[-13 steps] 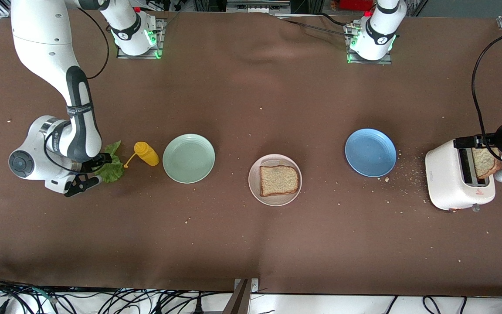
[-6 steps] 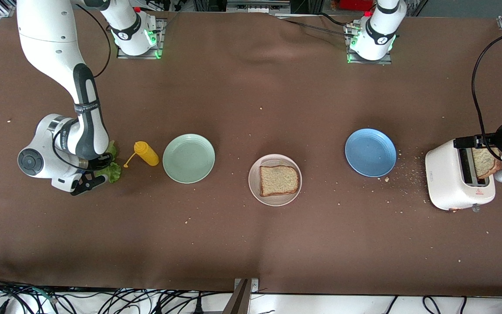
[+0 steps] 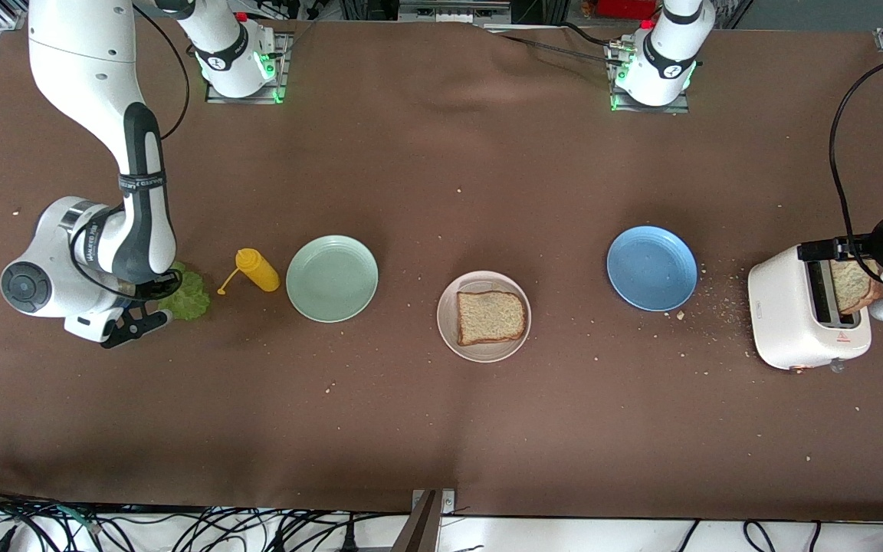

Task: Make sandwich in beige plate with both arms
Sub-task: 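Lift the lettuce leaf with the right gripper toward the beige plate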

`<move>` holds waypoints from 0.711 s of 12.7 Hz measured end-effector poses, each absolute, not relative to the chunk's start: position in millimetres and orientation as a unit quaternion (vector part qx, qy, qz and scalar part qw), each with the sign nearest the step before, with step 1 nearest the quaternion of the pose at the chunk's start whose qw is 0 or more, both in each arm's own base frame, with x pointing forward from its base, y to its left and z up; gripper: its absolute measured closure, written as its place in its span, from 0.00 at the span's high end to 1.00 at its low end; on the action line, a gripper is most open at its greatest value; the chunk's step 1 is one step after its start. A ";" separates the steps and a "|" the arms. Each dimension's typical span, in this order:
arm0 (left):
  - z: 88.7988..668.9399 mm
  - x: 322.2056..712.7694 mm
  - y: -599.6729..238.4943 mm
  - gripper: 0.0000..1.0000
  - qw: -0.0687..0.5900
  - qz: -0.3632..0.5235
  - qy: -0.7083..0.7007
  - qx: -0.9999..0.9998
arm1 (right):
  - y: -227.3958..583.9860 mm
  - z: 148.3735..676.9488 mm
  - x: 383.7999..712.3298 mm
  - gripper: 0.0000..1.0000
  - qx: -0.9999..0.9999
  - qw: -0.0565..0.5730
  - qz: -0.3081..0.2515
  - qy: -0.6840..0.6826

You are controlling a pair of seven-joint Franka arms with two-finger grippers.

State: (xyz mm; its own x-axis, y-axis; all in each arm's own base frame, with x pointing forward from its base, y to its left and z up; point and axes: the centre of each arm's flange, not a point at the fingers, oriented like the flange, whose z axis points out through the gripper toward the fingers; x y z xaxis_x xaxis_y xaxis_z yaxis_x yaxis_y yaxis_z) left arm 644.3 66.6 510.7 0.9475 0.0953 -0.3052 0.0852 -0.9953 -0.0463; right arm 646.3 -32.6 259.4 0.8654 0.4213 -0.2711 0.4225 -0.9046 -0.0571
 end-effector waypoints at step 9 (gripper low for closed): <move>509.9 644.2 65.5 1.00 0.016 0.157 -0.045 -0.986 | 68.3 461.8 653.7 0.03 0.962 0.014 -0.199 0.185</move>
